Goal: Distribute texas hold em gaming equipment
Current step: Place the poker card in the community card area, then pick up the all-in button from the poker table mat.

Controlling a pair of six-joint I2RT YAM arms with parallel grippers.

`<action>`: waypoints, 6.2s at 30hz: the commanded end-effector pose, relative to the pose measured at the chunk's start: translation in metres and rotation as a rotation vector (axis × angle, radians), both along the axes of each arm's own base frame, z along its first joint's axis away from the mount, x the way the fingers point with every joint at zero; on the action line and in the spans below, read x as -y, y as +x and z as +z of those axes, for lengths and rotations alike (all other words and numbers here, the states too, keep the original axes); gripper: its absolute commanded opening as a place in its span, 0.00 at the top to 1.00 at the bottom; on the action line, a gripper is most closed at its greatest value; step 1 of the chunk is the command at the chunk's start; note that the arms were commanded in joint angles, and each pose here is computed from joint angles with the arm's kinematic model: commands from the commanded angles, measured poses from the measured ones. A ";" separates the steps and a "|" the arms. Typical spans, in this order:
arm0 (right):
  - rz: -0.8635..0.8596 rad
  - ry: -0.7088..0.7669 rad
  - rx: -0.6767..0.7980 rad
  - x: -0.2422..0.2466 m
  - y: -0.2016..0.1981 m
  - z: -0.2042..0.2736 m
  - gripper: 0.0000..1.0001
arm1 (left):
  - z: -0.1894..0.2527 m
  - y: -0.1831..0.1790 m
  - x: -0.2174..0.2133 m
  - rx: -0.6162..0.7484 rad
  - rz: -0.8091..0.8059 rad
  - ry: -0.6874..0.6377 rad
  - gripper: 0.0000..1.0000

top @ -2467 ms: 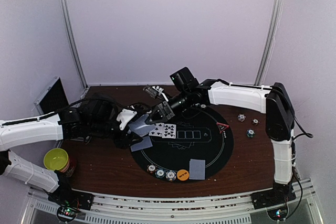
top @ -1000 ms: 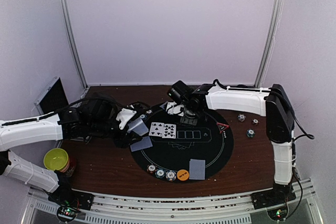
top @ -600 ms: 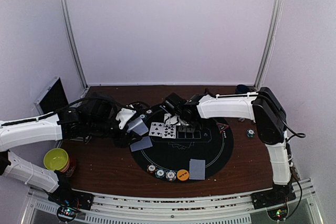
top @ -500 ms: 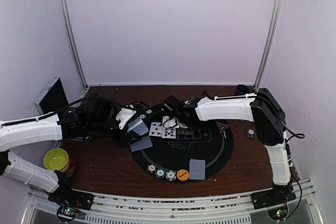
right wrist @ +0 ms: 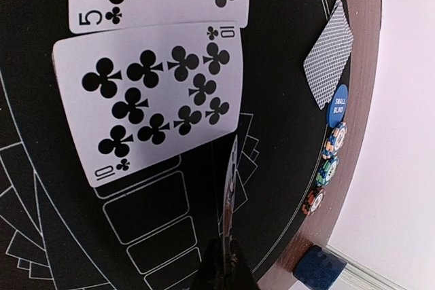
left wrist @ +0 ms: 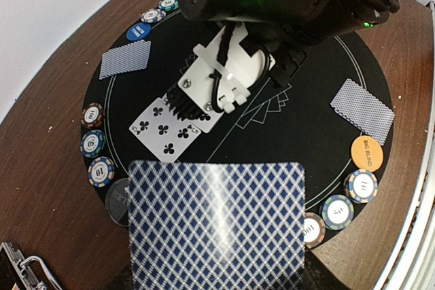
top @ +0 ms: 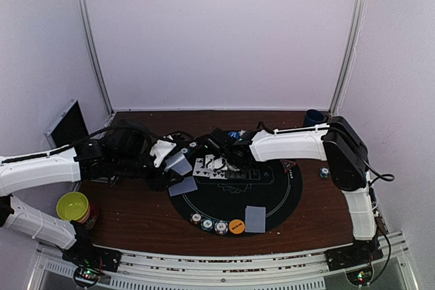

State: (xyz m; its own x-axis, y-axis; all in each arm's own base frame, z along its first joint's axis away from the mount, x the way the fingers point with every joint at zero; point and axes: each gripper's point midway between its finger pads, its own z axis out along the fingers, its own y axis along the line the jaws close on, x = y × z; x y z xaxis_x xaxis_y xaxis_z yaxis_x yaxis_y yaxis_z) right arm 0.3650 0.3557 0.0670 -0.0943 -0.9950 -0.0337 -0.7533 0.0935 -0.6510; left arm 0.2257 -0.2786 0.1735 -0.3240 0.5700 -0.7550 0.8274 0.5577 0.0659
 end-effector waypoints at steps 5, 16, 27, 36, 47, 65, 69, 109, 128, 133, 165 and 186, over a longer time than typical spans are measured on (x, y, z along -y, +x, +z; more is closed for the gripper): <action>0.027 -0.035 -0.028 -0.002 -0.011 -0.017 1.00 | 0.019 0.003 0.004 0.052 0.000 -0.051 0.41; 0.048 -0.061 -0.057 0.000 -0.023 -0.022 0.88 | 0.019 0.003 0.004 0.051 0.000 -0.049 0.41; 0.078 -0.056 -0.086 -0.004 -0.037 -0.018 0.81 | 0.019 0.004 0.004 0.052 0.002 -0.049 0.41; 0.097 -0.054 -0.120 -0.005 -0.048 -0.015 0.72 | 0.019 0.004 0.004 0.052 0.001 -0.049 0.41; 0.071 0.091 -0.062 -0.006 -0.046 0.053 0.53 | 0.019 0.003 0.004 0.051 0.000 -0.050 0.41; -0.403 0.490 -0.091 0.134 0.042 0.108 0.00 | 0.019 0.004 0.004 0.051 0.004 -0.051 0.41; -0.535 0.584 -0.141 0.180 0.056 0.090 0.00 | 0.020 0.004 0.004 0.054 0.005 -0.052 0.41; -0.485 0.491 -0.552 0.215 0.009 -0.025 0.04 | 0.021 0.005 0.003 0.061 0.010 -0.049 0.41; -0.579 0.499 -0.496 0.208 0.020 -0.034 0.11 | 0.022 0.005 0.002 0.064 0.012 -0.049 0.41; -0.603 0.492 -0.497 0.209 0.019 -0.040 0.15 | 0.022 0.006 0.002 0.065 0.013 -0.049 0.41; -0.682 0.517 -0.445 0.215 0.022 -0.029 0.42 | 0.021 0.006 0.002 0.065 0.016 -0.047 0.41; -0.663 0.636 -0.347 0.105 0.093 0.007 0.45 | 0.021 0.006 0.002 0.066 0.017 -0.047 0.41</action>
State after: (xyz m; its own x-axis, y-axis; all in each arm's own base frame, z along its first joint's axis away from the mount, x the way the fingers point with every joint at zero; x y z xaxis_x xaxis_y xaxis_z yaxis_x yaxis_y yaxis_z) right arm 0.4492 0.2299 0.0785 -0.7174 -0.5637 -0.4093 -0.5865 0.8058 -0.0817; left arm 0.2274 -0.2754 0.1808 -0.3148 0.5585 -0.7675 0.8172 0.5708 0.0802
